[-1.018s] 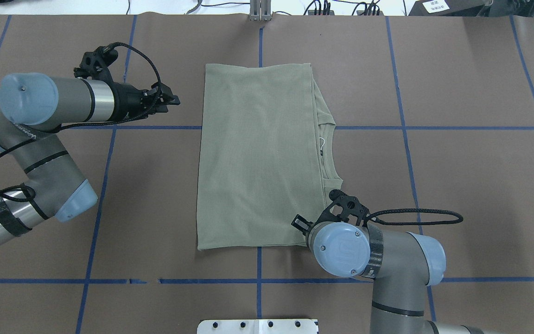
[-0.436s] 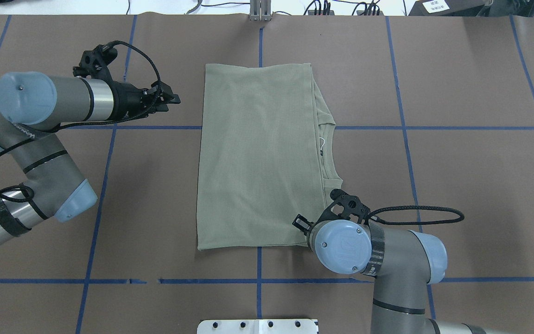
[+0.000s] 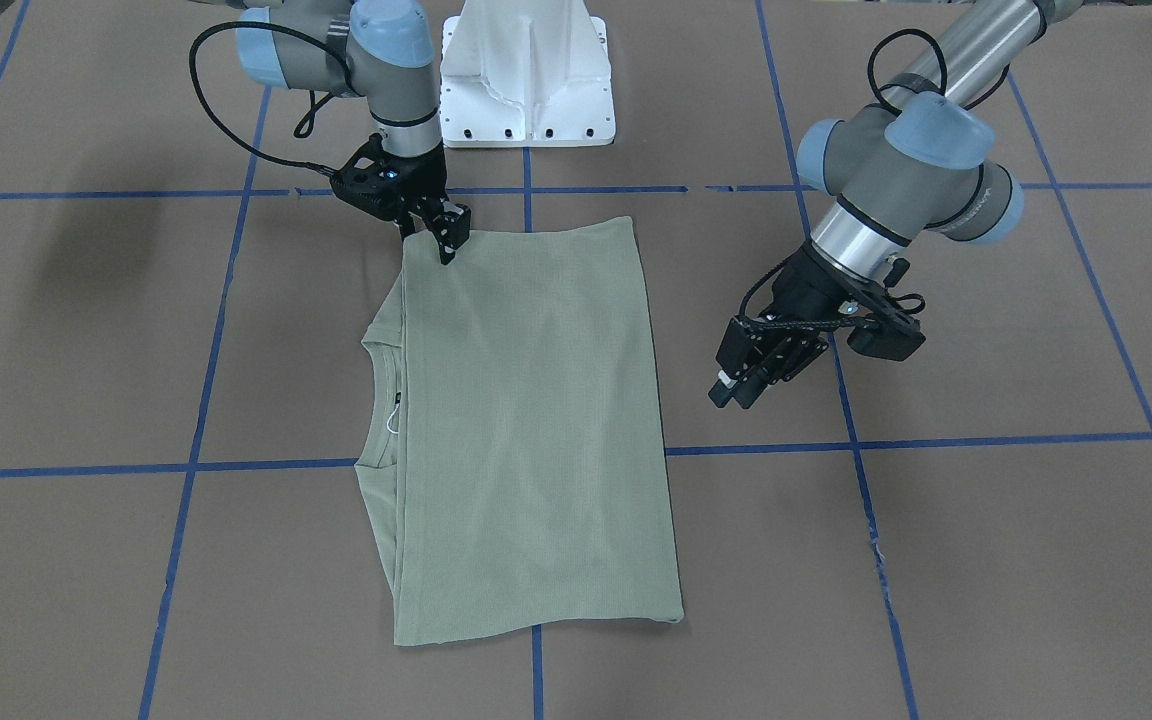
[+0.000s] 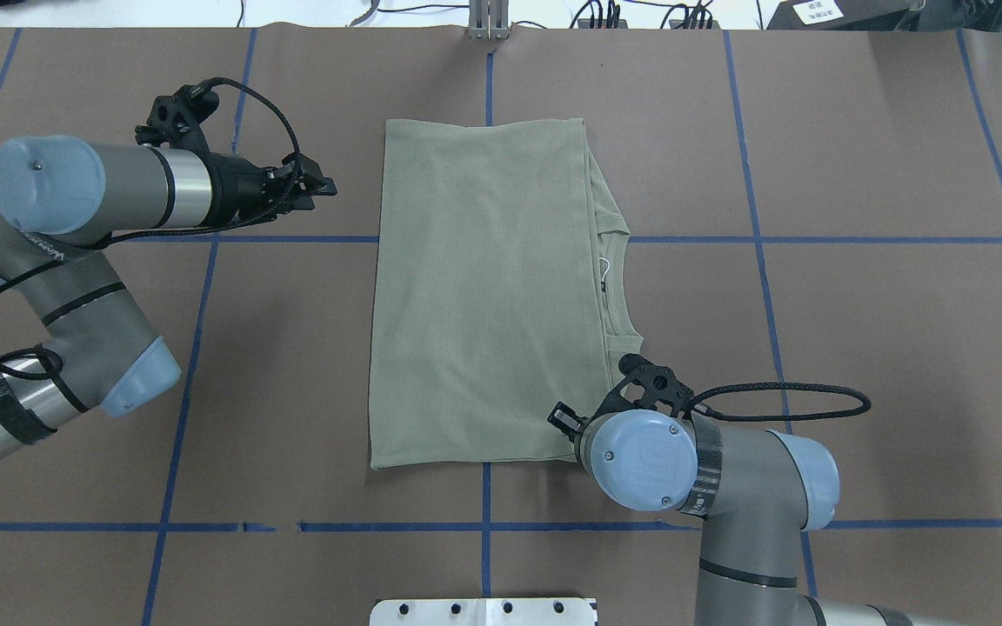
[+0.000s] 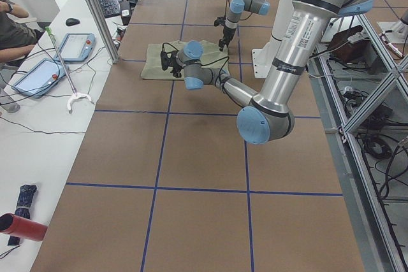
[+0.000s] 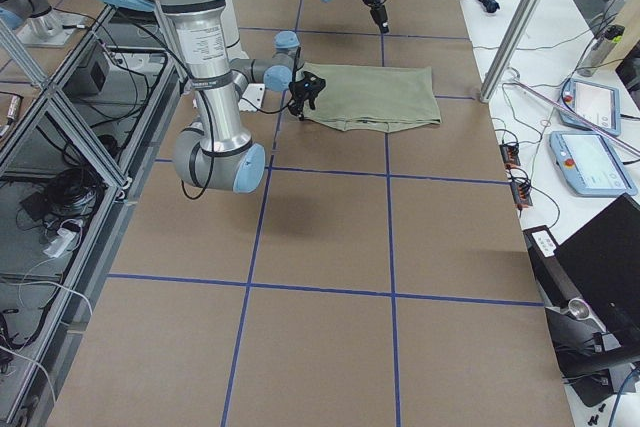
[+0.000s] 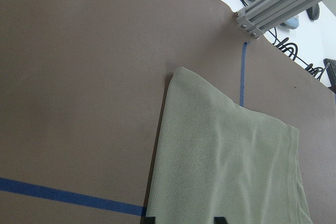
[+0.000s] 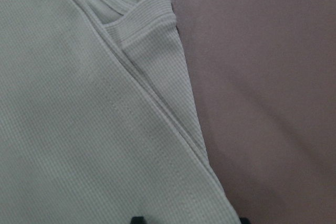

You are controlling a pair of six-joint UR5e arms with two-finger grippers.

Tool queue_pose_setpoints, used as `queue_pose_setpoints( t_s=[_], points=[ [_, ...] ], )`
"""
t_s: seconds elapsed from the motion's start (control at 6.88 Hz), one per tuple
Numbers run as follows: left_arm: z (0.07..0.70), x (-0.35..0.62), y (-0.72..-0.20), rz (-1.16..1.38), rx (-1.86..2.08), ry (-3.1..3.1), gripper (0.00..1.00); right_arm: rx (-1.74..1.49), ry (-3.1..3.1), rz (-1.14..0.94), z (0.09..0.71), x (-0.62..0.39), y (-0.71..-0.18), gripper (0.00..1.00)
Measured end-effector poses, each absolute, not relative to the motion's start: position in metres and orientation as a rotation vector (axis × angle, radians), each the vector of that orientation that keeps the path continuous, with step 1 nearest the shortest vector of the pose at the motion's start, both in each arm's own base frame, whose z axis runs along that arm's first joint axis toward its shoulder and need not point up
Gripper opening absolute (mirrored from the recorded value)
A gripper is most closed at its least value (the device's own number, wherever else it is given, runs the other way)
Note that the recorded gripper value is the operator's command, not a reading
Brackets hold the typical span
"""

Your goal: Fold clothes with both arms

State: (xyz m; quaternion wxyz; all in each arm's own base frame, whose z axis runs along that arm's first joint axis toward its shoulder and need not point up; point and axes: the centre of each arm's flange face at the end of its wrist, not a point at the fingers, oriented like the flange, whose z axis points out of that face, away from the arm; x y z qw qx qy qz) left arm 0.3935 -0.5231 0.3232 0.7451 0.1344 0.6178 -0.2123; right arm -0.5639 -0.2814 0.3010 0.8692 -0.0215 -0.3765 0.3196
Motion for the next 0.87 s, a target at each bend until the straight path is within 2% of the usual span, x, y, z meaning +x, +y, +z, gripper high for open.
queue_pose_setpoints(
  t_s=[0.87],
  points=[
    [0.3304, 0.3912, -0.5208, -0.468, 0.290, 1.343, 0.48, -0.040, -0.789, 0.679, 0.3000, -0.5605, -0.2883, 0.00]
  ],
)
